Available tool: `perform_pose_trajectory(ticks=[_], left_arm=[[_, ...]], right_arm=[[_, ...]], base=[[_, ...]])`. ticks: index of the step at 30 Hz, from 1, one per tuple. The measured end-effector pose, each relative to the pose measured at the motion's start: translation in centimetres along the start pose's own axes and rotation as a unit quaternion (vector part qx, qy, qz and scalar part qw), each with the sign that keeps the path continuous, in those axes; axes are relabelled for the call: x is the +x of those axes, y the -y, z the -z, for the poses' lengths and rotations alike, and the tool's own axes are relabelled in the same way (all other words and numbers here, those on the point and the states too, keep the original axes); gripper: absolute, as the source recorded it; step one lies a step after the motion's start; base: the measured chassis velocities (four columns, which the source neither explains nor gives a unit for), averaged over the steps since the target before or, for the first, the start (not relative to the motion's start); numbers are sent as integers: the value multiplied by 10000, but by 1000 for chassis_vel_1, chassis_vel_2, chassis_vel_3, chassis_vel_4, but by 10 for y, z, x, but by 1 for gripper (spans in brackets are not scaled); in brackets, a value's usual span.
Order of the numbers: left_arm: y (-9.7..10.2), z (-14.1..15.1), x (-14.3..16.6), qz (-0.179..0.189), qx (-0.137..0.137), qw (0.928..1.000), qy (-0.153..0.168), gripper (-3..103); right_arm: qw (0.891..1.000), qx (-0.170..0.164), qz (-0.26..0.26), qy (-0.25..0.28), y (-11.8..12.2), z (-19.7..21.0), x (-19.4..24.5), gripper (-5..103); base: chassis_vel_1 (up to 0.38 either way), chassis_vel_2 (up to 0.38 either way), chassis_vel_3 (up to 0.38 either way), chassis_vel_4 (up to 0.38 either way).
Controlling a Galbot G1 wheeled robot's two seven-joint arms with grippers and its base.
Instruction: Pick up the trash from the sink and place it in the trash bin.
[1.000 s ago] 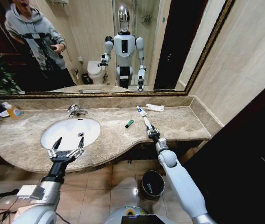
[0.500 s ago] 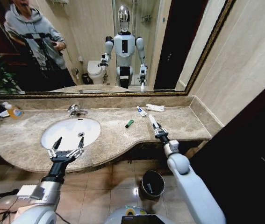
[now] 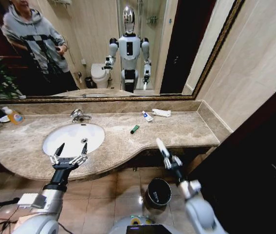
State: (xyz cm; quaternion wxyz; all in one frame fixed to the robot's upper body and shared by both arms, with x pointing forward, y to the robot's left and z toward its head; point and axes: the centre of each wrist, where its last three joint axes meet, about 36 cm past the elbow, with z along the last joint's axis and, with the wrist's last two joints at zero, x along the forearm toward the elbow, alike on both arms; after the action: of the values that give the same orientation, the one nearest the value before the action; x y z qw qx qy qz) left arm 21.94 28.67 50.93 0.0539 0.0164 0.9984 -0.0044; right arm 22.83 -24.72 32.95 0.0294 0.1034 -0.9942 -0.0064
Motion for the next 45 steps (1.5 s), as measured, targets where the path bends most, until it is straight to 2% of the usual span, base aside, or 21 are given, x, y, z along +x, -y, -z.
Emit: perform_pose_trajectory(ticks=[5, 6, 8, 12, 13, 17, 20, 22, 25, 30, 38, 39, 40, 41, 42, 45], left_arm=[[0, 0, 0, 0, 0, 10000, 1, 100], [0, 0, 0, 0, 0, 10000, 1, 100], [0, 0, 0, 0, 0, 10000, 0, 100], [0, 0, 0, 0, -1, 10000, 1, 100], [0, 0, 0, -1, -1, 10000, 1, 100], [0, 0, 0, 0, 0, 10000, 0, 100], [0, 0, 0, 0, -1, 10000, 1, 100], [0, 0, 0, -1, 0, 10000, 0, 100], [0, 0, 0, -1, 0, 10000, 1, 100], [0, 0, 0, 0, 0, 10000, 0, 100], [0, 0, 0, 0, -1, 10000, 1, 100], [0, 0, 0, -1, 0, 10000, 0, 100], [0, 0, 0, -1, 0, 10000, 0, 100], [0, 0, 0, -1, 0, 10000, 1, 100], [0, 0, 0, -1, 0, 10000, 1, 100], [0, 0, 0, 0, 0, 10000, 0, 100]], right_arm=[[9963, 201, -161, -820, 15, -84, 36, 26], [9963, 201, -161, -820, 15, -84, 36, 26], [9915, 388, -153, -1231, 24, -124, 40, 26], [9840, 347, -175, -1741, 28, -155, 35, 26], [9788, 308, -159, -2021, 29, -169, 27, 26], [9720, 396, -50, -2317, 32, -184, 15, 26], [9605, 613, 212, -2707, 36, -202, -1, 26], [9586, 651, 251, -2761, 36, -205, -3, 26], [9502, 787, 390, -2991, 35, -222, -15, 26], [9438, 801, 428, -3178, 31, -240, -31, 26], [9420, 716, 326, -3262, 32, -251, -43, 24], [9421, 719, 319, -3260, 33, -251, -44, 28], [9421, 719, 319, -3260, 33, -251, -44, 28], [9421, 727, 315, -3260, 34, -251, -43, 34], [9421, 727, 315, -3260, 34, -251, -43, 34], [9428, 728, 264, -3243, 36, -249, -40, 56]], base=[[0, 0, 0, 0], [0, 0, 0, 0], [0, 0, 0, 0], [0, 0, 0, 0], [0, 0, 0, 0], [0, 0, 0, 0], [0, 0, 0, 0], [0, 0, 0, 0], [0, 0, 0, 0], [0, 0, 0, 0], [0, 0, 0, 0], [0, 0, 0, 0], [0, 0, 0, 0], [0, 0, 0, 0], [0, 0, 0, 0], [0, 0, 0, 0]])
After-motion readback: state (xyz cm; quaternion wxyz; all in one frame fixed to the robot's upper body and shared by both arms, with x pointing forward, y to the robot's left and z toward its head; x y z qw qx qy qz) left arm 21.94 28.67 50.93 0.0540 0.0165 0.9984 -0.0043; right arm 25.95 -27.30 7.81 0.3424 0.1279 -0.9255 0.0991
